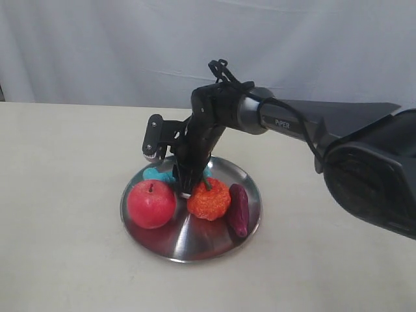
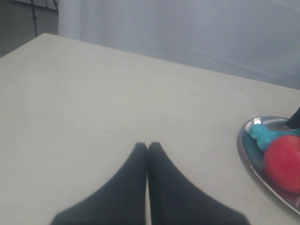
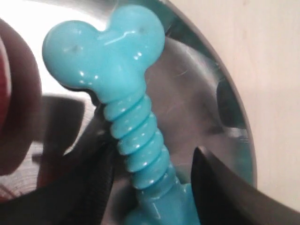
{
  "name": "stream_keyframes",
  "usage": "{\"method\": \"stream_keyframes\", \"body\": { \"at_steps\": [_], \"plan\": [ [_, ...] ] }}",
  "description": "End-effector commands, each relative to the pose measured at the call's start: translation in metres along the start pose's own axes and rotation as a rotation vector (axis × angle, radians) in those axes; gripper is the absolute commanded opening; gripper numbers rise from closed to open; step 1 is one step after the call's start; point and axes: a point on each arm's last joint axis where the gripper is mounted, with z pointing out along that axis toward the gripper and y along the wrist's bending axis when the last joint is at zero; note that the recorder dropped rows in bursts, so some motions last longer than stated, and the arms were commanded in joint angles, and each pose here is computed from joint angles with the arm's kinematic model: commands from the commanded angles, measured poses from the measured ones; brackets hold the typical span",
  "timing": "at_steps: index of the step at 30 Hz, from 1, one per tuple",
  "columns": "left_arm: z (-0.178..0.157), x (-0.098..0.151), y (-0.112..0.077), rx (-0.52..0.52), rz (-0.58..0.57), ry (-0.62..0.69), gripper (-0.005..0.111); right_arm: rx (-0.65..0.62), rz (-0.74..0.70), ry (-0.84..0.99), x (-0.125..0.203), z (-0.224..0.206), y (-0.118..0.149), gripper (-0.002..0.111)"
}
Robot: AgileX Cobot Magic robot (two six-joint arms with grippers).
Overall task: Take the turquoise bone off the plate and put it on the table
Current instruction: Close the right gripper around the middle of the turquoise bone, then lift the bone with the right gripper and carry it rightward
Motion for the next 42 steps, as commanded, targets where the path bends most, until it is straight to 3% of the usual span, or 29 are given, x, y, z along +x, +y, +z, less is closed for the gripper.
{"method": "stream_keyframes", "body": {
  "at_steps": [1, 12, 20, 29, 37, 42],
  "plan": [
    [0.000, 0.000, 0.000, 0.006, 0.000, -0.003, 0.000, 0.015, 0.005, -0.003, 0.001, -0.003, -0.004, 0.049],
    [0.000, 0.000, 0.000, 0.006, 0.000, -0.003, 0.000, 0.015, 0.005, -0.003, 0.001, -0.003, -0.004, 0.045],
    [0.000, 0.000, 0.000, 0.006, 0.000, -0.003, 0.000, 0.015, -0.007, -0.003, 0.001, -0.003, -0.004, 0.000],
    [0.000, 0.000, 0.000, 0.006, 0.000, -0.003, 0.000, 0.039, -0.010, -0.023, -0.005, -0.018, -0.008, 0.000],
    [0.000, 0.000, 0.000, 0.006, 0.000, -0.003, 0.000, 0.102, -0.009, -0.076, -0.017, -0.076, -0.020, 0.000],
    [0.000, 0.000, 0.000, 0.006, 0.000, -0.003, 0.000, 0.124, 0.086, -0.128, -0.025, -0.122, -0.023, 0.000]
  ]
}}
